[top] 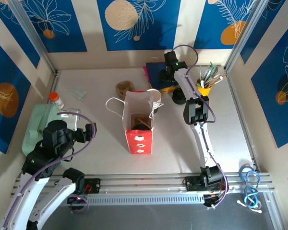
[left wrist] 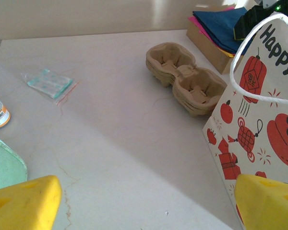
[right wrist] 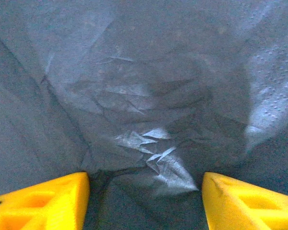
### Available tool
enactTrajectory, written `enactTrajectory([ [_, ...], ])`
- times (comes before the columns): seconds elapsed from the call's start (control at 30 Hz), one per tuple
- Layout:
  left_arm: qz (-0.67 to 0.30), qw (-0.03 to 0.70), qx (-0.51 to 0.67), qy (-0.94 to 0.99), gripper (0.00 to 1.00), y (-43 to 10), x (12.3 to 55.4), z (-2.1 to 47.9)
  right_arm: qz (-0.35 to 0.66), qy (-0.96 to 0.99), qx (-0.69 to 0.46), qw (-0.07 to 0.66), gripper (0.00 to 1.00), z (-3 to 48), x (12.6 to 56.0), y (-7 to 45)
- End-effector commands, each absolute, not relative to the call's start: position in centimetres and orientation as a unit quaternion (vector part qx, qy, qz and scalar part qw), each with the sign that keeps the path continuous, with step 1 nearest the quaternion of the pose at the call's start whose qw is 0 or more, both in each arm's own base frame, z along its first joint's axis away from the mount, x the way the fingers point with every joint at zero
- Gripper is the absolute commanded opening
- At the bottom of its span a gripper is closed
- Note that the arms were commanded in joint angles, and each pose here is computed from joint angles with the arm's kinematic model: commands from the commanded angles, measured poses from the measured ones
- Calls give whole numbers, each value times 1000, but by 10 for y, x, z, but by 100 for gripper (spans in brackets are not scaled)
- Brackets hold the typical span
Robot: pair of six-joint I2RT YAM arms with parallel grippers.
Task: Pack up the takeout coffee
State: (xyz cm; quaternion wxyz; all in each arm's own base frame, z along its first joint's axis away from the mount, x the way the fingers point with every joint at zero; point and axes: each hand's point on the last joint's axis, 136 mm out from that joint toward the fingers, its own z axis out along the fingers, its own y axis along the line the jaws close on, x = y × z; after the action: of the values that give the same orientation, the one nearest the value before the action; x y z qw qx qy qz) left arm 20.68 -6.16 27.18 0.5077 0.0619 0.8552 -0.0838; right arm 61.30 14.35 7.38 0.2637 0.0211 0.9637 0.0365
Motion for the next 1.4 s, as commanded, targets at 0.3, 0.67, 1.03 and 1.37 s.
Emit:
enactTrajectory([
  [0.3, -75, 518, 60, 850, 92, -57, 207, 274, 105, 953, 44, 282, 32, 104, 620, 151],
  [0.67, -75, 517, 59, 850, 91, -57, 207, 274, 130, 936, 66, 322, 13, 158, 622, 146],
  [1.03, -74, 519, 58, 850, 91, -56, 206, 275, 169, 903, 72, 389, 6, 270, 599, 143],
  [1.37, -76, 522, 57, 848, 91, -56, 206, 276, 290, 868, 63, 398, 6, 391, 516, 160],
])
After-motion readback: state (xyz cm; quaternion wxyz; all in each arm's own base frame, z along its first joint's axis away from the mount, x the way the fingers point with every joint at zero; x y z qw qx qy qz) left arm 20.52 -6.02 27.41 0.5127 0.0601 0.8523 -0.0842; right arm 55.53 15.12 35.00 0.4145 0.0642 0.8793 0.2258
